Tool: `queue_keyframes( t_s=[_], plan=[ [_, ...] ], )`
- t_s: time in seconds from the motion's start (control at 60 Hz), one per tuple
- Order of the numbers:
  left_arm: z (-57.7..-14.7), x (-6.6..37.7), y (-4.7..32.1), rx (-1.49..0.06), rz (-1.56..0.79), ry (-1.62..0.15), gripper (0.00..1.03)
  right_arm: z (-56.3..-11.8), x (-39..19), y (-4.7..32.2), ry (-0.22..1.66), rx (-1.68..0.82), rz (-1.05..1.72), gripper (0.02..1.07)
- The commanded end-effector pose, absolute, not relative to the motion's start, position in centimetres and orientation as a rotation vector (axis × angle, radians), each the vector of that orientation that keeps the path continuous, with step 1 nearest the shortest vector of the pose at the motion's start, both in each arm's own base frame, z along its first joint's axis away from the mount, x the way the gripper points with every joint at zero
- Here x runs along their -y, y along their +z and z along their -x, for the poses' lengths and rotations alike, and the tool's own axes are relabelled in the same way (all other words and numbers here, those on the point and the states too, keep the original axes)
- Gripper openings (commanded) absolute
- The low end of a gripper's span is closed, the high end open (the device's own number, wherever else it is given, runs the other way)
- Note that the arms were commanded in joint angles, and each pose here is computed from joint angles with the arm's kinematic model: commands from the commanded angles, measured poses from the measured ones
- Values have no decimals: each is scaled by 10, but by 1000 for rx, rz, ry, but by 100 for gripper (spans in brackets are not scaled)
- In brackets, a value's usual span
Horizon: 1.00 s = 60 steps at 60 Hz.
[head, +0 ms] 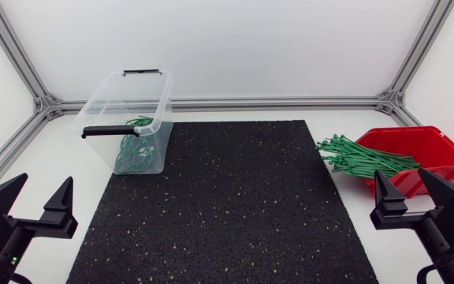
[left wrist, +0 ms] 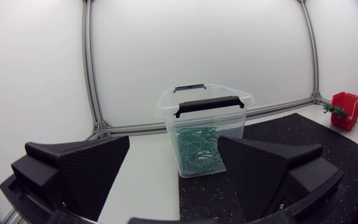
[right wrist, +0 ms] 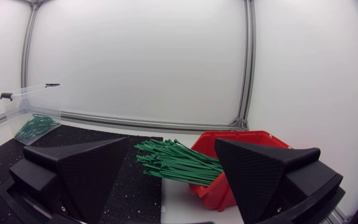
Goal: Take a green cable tie from the red box, thread the tail through the head to close it, then place it in the transparent bin on the left.
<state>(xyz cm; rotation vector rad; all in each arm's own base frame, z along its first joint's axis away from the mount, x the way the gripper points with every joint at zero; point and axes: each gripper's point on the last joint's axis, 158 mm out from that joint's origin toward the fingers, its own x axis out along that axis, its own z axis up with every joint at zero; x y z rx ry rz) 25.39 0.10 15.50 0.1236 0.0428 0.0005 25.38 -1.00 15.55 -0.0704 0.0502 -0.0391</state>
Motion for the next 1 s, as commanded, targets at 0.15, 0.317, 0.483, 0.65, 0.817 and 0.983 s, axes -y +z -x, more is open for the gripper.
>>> queue_keyframes(
  t_s=[0.15,0.317,0.483,0.65,0.817,0.983],
  plan=[
    [-254,0,132,-97,-102,-10,100,-254,11,149,-42,-60,52,104],
    [-254,1,132,-97,-102,-13,100,-254,12,151,-47,-52,53,104],
    [-254,1,132,-95,-102,-10,100,-252,13,172,-53,-5,52,104],
    [-254,1,132,-95,-102,-11,100,-249,15,203,-67,53,55,104],
    [-254,1,132,-95,-102,-11,100,-260,21,223,-85,4,54,104],
    [-254,0,132,-95,-102,-7,100,-285,34,234,-123,-131,48,103]
  ],
)
